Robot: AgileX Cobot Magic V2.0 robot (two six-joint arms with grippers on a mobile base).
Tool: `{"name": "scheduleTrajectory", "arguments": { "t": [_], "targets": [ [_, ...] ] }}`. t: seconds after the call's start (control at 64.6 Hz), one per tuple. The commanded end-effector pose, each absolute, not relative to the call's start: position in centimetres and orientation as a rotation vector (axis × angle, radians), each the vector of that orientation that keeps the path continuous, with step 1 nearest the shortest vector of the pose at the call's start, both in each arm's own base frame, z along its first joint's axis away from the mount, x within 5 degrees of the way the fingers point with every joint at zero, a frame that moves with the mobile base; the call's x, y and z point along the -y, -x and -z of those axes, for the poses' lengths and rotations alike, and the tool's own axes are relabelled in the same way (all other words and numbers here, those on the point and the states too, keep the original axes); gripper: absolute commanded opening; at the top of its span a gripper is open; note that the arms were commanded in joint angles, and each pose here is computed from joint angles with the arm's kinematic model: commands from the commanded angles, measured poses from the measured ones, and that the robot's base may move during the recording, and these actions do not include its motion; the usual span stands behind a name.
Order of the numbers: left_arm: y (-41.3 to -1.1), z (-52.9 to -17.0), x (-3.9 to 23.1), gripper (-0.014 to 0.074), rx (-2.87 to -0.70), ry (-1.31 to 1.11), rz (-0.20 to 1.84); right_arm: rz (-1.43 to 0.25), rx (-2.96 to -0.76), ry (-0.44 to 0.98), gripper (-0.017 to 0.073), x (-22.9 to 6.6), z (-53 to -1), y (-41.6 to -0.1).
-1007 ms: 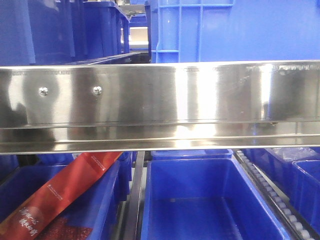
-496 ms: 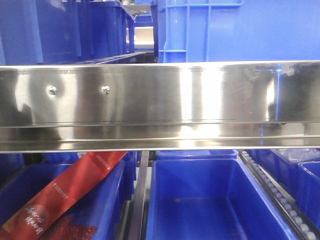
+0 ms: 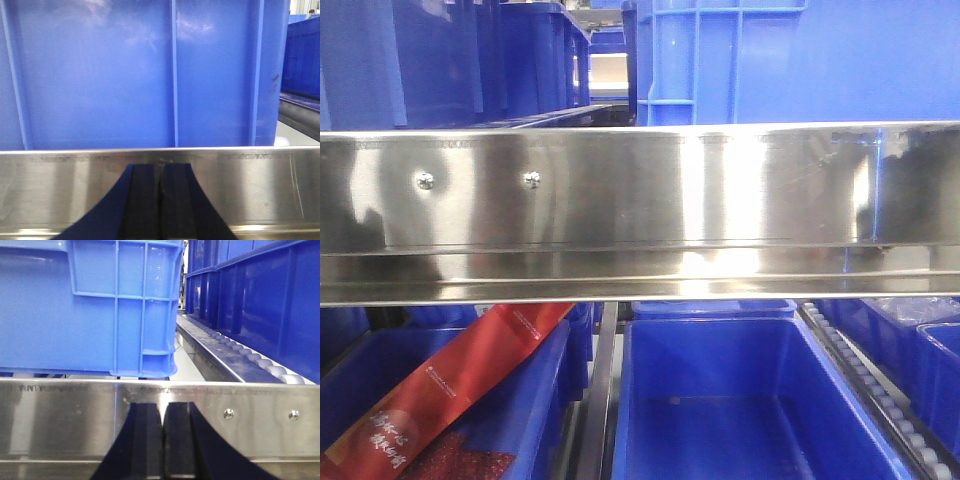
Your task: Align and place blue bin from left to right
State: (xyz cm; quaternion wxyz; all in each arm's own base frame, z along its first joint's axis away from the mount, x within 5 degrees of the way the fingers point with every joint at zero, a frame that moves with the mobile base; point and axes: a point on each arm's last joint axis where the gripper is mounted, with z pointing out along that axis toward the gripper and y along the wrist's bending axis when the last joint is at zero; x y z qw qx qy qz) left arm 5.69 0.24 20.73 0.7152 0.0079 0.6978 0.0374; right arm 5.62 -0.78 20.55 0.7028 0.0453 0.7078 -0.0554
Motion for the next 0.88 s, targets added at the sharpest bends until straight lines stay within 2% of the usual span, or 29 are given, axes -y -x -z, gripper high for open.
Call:
{"name": "scheduleTrajectory", "arguments": {
  "t": [0.0,0.867],
  "targets": [
    [-5.63,-21.01,-0.24,-0.0110,-1.518,-0.012,-0.081,0.137,-1.562,-0.084,-0.0162,0.78,-20.60,-5.59],
    [-5.63,-21.01,-0.24,-0.0110,-1.518,-0.012,-0.081,0.137,-1.562,-0.084,-0.0162,0.78,-20.60,-5.59]
  ]
}}
